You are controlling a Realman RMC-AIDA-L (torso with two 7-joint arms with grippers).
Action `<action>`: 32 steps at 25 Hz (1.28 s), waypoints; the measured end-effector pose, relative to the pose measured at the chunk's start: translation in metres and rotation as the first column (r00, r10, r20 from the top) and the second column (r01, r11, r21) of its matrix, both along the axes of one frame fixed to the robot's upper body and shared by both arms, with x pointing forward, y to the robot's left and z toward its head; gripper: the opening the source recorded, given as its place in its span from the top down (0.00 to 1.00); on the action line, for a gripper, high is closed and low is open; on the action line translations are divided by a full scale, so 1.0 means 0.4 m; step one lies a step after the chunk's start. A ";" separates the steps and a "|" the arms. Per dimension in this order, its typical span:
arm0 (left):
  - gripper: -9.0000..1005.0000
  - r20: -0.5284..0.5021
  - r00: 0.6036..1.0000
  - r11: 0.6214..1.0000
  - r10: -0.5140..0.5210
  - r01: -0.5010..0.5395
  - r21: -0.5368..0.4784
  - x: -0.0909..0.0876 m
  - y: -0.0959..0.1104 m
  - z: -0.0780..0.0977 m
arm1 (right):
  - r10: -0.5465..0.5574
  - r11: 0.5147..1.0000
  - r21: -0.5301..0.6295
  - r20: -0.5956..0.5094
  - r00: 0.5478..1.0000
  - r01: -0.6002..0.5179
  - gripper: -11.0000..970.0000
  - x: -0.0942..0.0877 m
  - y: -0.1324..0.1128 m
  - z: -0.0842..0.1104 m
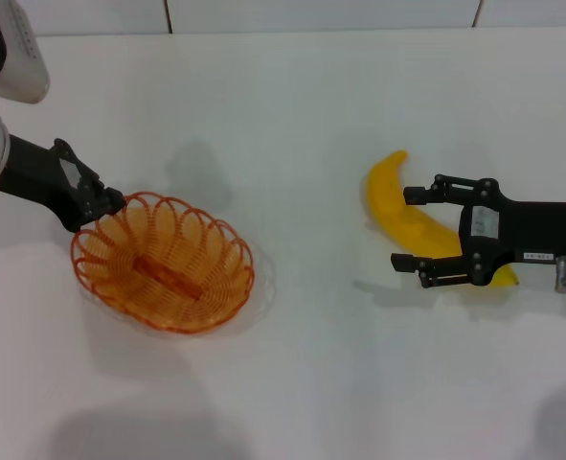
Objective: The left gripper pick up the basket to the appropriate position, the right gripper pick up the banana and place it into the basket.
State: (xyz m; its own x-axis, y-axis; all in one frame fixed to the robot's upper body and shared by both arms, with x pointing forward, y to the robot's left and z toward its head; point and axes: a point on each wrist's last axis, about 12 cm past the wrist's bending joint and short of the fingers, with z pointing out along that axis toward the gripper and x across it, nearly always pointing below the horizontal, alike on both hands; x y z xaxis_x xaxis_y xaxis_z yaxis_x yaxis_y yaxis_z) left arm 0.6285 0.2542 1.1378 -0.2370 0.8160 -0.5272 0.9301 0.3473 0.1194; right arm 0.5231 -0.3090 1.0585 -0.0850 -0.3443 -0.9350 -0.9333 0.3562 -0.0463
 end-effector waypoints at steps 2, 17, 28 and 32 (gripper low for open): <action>0.96 0.000 1.000 1.000 0.001 -0.001 0.000 0.000 0.000 0.000 | 0.000 1.000 0.000 0.000 1.000 0.000 0.12 0.000 0.000 0.000; 0.97 -0.038 0.999 1.000 0.008 -0.009 -0.024 -0.008 -0.012 0.001 | -0.005 1.000 0.001 -0.002 1.000 0.005 0.12 -0.003 -0.003 -0.001; 0.96 -0.224 0.949 0.928 0.223 -0.277 -0.250 -0.038 -0.002 0.047 | -0.024 1.000 0.008 -0.002 1.000 0.024 0.13 -0.009 -0.013 -0.003; 0.96 -0.299 0.919 0.904 0.256 -0.338 -0.263 -0.033 -0.026 0.029 | -0.019 1.000 0.011 0.001 1.000 0.019 0.13 -0.006 -0.007 -0.002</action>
State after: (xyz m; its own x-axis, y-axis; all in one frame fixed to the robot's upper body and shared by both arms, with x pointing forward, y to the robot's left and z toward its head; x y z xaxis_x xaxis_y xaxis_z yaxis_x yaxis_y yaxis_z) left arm 0.6153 0.2437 1.1495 -0.6002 0.4958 -0.6277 0.7620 0.5931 -0.2600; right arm 0.5209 -0.3119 1.0579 -0.0904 -0.3323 -0.9388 -0.9263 0.3743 -0.0433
